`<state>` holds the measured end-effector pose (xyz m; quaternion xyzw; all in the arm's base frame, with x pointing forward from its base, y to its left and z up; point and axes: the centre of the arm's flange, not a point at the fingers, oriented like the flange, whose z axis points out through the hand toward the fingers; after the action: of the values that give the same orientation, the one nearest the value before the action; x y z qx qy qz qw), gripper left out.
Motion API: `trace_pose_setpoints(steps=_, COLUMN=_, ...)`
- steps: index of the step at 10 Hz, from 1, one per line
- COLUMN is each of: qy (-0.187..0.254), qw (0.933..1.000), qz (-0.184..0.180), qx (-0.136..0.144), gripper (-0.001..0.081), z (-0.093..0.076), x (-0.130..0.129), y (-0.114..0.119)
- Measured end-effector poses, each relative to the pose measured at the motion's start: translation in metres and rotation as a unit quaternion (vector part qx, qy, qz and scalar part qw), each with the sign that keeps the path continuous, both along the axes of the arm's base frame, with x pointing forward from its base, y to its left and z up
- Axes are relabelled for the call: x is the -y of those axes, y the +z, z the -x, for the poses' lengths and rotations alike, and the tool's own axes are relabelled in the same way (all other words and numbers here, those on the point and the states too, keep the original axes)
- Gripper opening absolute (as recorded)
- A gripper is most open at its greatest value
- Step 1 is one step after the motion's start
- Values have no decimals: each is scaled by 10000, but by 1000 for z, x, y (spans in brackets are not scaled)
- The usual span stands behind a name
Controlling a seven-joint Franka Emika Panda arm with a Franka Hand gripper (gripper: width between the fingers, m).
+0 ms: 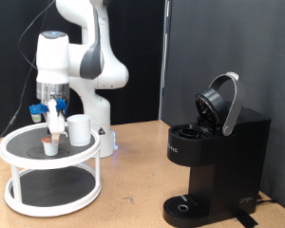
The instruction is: Make a cup of coffee with the keurig machine
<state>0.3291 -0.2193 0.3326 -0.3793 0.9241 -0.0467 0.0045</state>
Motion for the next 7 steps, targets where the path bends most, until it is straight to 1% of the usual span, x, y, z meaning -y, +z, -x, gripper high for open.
trace_pose_setpoints(steps=3, qy=4, qw=10000, qz=-5, qx=-5, gripper=735, z=3, x=-2, y=-10)
trace_pose_setpoints(steps=7, qy=-23, qw=10000, qz=-14, qx=-21, gripper=735, z=7, x=0, y=-12)
